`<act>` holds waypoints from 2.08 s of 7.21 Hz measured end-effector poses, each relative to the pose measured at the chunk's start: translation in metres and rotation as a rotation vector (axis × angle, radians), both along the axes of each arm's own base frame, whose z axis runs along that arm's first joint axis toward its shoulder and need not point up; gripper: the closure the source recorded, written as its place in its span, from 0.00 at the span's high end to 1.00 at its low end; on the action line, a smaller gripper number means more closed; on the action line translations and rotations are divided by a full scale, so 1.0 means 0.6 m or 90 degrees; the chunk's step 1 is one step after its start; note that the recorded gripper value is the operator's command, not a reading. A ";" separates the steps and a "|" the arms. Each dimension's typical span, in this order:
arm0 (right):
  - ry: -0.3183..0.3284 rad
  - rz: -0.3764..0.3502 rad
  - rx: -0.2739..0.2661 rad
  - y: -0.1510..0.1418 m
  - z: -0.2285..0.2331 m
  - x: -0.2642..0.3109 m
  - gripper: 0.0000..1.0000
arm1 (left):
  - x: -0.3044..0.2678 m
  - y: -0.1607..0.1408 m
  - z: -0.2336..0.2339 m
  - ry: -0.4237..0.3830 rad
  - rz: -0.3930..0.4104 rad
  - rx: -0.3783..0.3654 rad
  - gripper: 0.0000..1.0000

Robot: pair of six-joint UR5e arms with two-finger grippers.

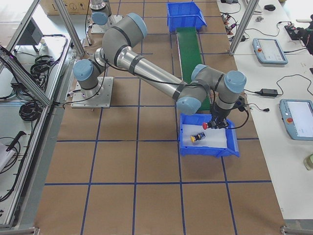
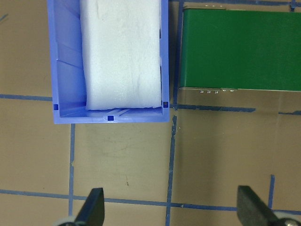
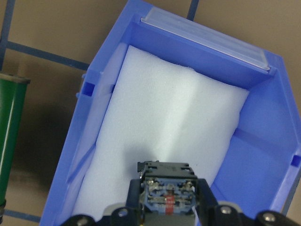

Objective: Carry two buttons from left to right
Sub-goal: 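Carry the red button with the right gripper into the bin and release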

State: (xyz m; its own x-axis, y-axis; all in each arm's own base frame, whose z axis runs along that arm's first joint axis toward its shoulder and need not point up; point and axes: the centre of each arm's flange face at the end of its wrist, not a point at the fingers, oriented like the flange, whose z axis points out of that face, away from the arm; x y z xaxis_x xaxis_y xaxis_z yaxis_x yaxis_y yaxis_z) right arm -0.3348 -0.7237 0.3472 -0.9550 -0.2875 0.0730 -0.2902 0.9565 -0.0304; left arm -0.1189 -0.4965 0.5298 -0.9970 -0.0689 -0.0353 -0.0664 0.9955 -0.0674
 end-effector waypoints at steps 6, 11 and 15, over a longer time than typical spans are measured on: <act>-0.020 0.014 -0.018 -0.074 -0.134 -0.027 0.08 | -0.002 -0.007 -0.009 0.004 -0.001 0.005 1.00; -0.031 0.017 -0.024 -0.087 -0.180 -0.026 0.46 | -0.003 -0.006 -0.008 0.002 -0.002 0.004 1.00; -0.031 0.016 -0.026 -0.088 -0.181 -0.026 0.53 | -0.006 -0.010 -0.012 0.005 -0.003 0.006 1.00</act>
